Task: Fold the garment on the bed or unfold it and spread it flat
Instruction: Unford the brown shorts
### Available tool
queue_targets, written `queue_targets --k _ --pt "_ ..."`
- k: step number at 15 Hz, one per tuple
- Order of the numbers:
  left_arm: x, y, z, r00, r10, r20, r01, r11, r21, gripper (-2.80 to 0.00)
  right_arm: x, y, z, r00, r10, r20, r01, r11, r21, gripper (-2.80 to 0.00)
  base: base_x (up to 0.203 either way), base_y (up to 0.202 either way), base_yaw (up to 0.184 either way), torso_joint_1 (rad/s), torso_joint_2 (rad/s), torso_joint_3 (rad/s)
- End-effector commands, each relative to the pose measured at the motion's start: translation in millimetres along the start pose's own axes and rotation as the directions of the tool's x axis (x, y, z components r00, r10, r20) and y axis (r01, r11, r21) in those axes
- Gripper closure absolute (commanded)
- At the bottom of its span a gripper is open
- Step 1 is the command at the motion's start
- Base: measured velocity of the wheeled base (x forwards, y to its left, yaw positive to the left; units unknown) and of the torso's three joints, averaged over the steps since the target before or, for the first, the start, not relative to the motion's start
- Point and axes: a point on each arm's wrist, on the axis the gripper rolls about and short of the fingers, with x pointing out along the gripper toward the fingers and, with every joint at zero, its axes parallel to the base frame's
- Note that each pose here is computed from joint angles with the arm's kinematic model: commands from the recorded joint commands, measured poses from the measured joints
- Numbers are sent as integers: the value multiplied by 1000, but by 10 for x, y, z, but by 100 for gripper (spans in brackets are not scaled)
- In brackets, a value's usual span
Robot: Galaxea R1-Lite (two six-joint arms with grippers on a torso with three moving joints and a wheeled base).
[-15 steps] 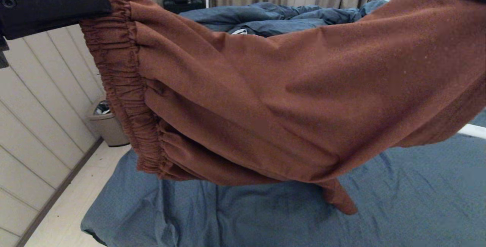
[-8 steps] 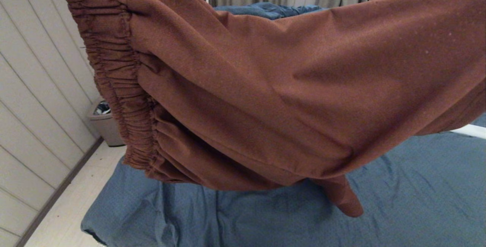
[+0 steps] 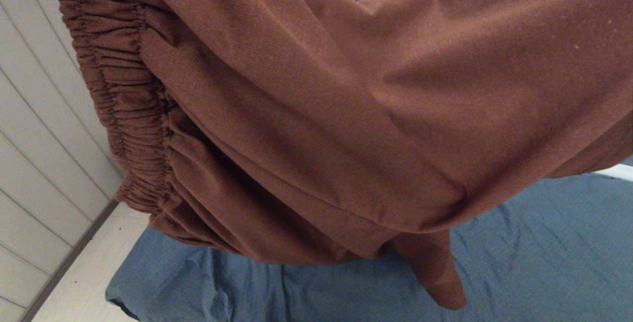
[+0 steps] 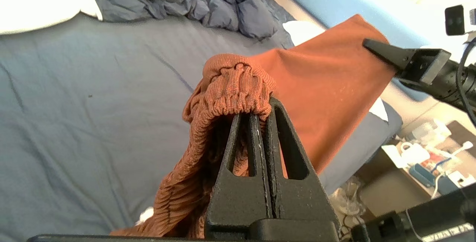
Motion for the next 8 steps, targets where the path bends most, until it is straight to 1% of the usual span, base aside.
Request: queue_targets --k 1,2,3,4,5,6,8 --pt "201 11 -63 999 11 -37 -11 1000 -3 0 251 -7 -87 999 -27 -44 27 1000 -6 0 0 0 0 0 0 0" --pt "268 27 -93 999 22 -49 -22 1000 -4 0 359 -17 -132 997 -41 -62 40 999 -11 0 0 0 0 0 0 0" --pt "342 74 -115 997 51 -57 -51 999 -3 0 506 -35 -197 994 -60 -88 58 998 -17 0 0 0 0 0 0 0" --pt "427 153 -131 994 94 -59 -95 996 0 0 664 -76 -252 990 -90 -109 88 996 -25 0 0 0 0 0 0 0" --pt "535 241 -148 989 134 -57 -135 991 3 0 803 -178 -287 982 -144 -118 141 989 -35 0 0 0 0 0 0 0" --pt "642 338 -152 985 170 -41 -170 985 6 0 971 -300 -346 971 -198 -136 193 980 -46 0 0 0 0 0 0 0" --pt "849 533 -158 973 230 -1 -229 973 10 0 1253 -432 -448 962 -235 -141 229 972 -54 0 0 0 0 0 0 0"
